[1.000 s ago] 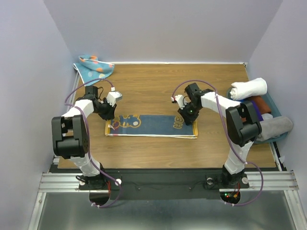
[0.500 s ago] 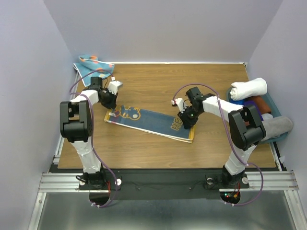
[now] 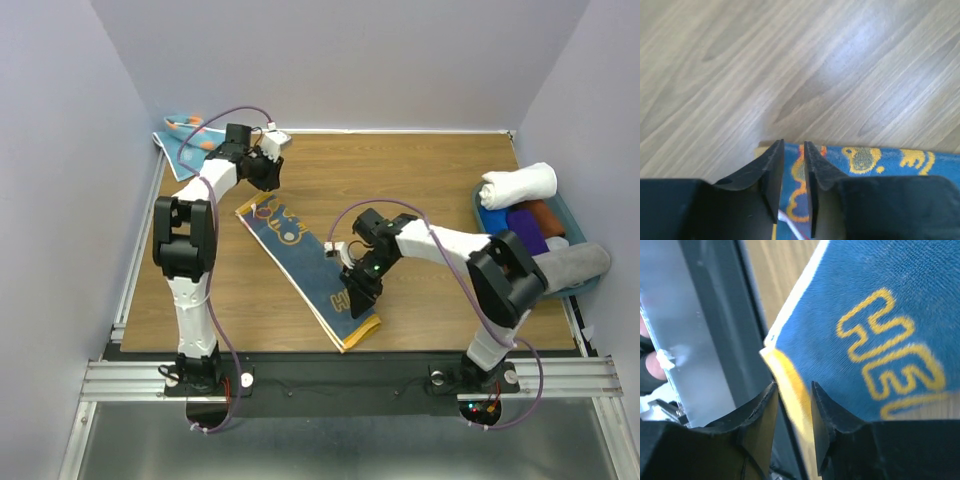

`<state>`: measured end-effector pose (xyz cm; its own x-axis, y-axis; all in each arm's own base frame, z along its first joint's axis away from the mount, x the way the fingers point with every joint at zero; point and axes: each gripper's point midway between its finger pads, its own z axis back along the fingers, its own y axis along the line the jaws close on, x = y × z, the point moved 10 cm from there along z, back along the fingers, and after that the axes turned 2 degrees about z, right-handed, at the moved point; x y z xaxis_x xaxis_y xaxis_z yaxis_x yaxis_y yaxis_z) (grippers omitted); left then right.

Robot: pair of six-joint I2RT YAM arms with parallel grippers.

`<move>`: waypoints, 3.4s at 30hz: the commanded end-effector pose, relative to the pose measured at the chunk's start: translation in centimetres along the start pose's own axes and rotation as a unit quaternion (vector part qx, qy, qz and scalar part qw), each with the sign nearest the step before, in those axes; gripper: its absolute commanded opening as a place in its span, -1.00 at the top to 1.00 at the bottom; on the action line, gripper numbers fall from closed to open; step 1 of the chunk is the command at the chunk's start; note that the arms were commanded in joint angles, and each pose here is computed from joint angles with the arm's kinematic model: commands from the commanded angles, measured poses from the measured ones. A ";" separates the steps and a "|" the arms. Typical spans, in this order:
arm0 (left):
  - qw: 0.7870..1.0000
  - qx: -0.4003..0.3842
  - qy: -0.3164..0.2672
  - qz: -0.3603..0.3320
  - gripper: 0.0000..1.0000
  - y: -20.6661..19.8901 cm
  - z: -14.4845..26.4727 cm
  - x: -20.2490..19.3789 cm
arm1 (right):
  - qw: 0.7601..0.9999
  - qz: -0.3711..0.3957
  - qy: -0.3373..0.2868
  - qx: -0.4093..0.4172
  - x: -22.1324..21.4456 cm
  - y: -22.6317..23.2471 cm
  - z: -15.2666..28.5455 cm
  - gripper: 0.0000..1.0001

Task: Roll the towels
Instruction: Fold the towel

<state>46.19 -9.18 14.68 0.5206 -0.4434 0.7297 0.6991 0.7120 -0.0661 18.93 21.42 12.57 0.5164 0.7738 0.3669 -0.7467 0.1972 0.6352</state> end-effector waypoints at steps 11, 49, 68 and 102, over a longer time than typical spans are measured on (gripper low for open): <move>0.995 0.059 -0.003 0.079 0.30 -5.0 8.1 -1.7 | 1.000 -0.005 -0.013 -0.019 -1.4 0.8 2.0 0.41; 0.994 -0.017 -0.111 0.011 0.12 -2.1 5.6 9.8 | 0.992 0.006 -0.119 0.030 6.2 0.9 0.6 0.30; 0.958 -0.010 -0.127 -0.258 0.05 -15.5 18.5 -3.9 | 0.994 -0.102 -0.033 0.026 0.3 -2.4 -4.0 0.48; 0.905 -0.173 0.091 -0.379 0.27 -33.9 7.2 -14.4 | 0.950 -0.149 -0.274 -0.031 2.0 -3.5 11.8 -1.00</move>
<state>10.83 -21.54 10.47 -0.1451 -0.8586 0.4917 0.9861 -0.0848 0.1429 27.94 15.14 18.16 0.8524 0.2524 0.4579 -0.5227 0.4348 0.7333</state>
